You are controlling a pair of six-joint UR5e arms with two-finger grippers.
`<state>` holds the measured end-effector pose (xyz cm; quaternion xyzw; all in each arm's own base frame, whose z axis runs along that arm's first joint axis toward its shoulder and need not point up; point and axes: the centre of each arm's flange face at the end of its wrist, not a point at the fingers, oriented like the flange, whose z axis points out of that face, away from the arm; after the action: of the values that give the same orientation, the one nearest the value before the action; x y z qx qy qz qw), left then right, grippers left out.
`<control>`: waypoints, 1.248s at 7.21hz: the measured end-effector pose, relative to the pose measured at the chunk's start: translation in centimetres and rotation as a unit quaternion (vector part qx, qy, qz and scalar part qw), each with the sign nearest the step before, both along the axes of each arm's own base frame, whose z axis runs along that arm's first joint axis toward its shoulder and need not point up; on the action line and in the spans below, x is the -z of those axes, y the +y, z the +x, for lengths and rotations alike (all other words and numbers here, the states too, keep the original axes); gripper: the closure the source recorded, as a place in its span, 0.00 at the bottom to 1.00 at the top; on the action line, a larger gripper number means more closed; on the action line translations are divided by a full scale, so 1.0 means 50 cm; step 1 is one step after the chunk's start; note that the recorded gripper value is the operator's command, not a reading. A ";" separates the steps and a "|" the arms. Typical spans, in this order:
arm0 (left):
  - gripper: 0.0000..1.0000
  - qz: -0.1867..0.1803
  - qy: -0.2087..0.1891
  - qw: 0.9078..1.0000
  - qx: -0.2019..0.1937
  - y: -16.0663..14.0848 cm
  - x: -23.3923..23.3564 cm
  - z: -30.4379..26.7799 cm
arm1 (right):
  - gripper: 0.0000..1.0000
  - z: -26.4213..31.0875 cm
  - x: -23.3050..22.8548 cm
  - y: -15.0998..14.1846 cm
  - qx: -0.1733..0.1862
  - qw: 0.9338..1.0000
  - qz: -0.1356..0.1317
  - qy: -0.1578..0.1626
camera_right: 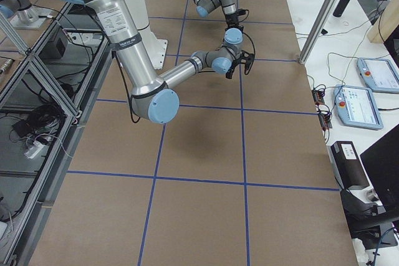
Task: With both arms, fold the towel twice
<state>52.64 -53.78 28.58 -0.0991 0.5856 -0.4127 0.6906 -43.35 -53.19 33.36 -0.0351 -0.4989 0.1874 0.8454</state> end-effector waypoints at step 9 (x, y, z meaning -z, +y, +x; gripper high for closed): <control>0.00 -0.016 0.006 1.000 -0.010 0.031 -0.002 0.032 | 0.00 0.006 0.018 -0.008 -0.003 1.000 0.004 -0.005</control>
<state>54.24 -52.21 28.66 -0.1184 0.5818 -0.4141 0.6899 -43.03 -53.59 32.49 -0.0311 -0.5043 0.1879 0.8423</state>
